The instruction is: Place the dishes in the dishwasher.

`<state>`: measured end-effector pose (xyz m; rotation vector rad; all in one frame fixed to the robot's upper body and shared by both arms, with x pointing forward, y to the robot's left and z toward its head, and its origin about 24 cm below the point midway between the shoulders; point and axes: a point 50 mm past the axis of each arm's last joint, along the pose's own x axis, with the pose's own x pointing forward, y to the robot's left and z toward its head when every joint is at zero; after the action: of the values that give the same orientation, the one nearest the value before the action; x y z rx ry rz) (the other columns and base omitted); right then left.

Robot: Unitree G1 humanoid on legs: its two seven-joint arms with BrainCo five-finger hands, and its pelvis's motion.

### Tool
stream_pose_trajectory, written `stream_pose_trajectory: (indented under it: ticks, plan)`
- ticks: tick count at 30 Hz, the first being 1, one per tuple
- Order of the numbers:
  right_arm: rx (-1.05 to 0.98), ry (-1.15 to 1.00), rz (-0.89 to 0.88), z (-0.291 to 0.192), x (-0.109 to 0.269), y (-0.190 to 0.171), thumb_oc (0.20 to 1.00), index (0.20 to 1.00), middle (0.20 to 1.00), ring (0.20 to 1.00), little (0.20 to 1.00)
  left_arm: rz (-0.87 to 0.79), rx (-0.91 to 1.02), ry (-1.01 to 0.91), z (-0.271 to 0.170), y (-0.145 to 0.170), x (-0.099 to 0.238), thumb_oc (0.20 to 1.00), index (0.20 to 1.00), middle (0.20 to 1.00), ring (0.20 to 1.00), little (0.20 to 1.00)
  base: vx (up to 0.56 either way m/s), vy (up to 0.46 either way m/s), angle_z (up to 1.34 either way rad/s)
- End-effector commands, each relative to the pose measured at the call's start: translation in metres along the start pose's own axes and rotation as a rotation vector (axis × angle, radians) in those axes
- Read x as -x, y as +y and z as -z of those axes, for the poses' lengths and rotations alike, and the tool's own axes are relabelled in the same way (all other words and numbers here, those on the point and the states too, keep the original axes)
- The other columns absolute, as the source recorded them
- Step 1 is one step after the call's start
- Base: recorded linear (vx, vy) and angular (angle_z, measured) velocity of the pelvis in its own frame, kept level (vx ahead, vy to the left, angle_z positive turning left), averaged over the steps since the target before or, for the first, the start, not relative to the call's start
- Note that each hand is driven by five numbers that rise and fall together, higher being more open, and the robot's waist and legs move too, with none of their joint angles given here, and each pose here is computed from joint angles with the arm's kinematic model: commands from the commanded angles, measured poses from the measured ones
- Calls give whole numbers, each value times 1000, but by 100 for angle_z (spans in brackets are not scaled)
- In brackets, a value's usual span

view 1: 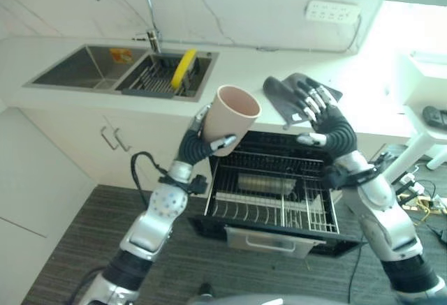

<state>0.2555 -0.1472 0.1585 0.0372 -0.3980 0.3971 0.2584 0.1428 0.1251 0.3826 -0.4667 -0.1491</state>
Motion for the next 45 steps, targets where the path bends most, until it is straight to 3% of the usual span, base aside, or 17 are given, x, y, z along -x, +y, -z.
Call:
stream_pose_trajectory:
  ticks: [1,24,45]
  plan:
    - [-39,-91,-36,-18,-17,4,1000,1000,1000,1000,1000,-21,-61,-185,-25,3,-25,200,200,200,200,200,18,-13,-3]
    - [-131,-7,-122,-3,-43,34,1000,1000,1000,1000,1000,67,-97,-311,-43,-18,-31,200,200,200,200,200,0,4,2]
    - [-33,-130,-63,-29,-51,37,1000,1000,1000,1000,1000,121,-91,-232,-51,-12,-44,200,200,200,200,200,0,0,0]
